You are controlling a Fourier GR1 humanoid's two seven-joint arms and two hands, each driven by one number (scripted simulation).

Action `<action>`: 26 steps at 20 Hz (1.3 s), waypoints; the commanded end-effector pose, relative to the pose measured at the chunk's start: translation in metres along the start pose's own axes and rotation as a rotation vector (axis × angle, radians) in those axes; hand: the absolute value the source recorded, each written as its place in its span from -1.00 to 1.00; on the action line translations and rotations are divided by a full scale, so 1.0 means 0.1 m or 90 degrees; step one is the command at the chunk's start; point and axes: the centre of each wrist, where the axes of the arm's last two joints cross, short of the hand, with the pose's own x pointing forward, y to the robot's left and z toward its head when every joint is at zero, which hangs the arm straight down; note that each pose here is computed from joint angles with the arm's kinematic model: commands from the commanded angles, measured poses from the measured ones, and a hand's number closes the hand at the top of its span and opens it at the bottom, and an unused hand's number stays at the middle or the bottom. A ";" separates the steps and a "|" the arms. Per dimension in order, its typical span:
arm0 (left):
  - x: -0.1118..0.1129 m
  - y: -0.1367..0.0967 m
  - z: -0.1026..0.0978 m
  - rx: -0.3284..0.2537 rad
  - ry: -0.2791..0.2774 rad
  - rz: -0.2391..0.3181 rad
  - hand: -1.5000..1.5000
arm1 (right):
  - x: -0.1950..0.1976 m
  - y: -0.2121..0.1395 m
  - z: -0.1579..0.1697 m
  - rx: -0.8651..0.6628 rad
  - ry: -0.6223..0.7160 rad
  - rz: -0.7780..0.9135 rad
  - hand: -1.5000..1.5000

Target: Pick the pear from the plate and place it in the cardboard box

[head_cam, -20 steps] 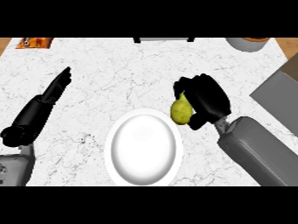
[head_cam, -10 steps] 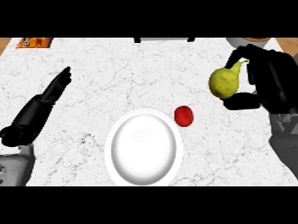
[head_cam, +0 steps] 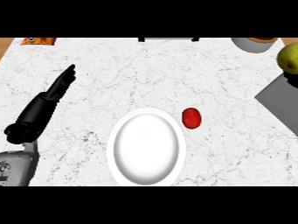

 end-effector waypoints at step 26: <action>0.01 -0.05 -0.13 -0.011 -0.003 0.001 0.00 | -1.88 -0.23 -0.46 0.379 0.005 -0.007 -1.00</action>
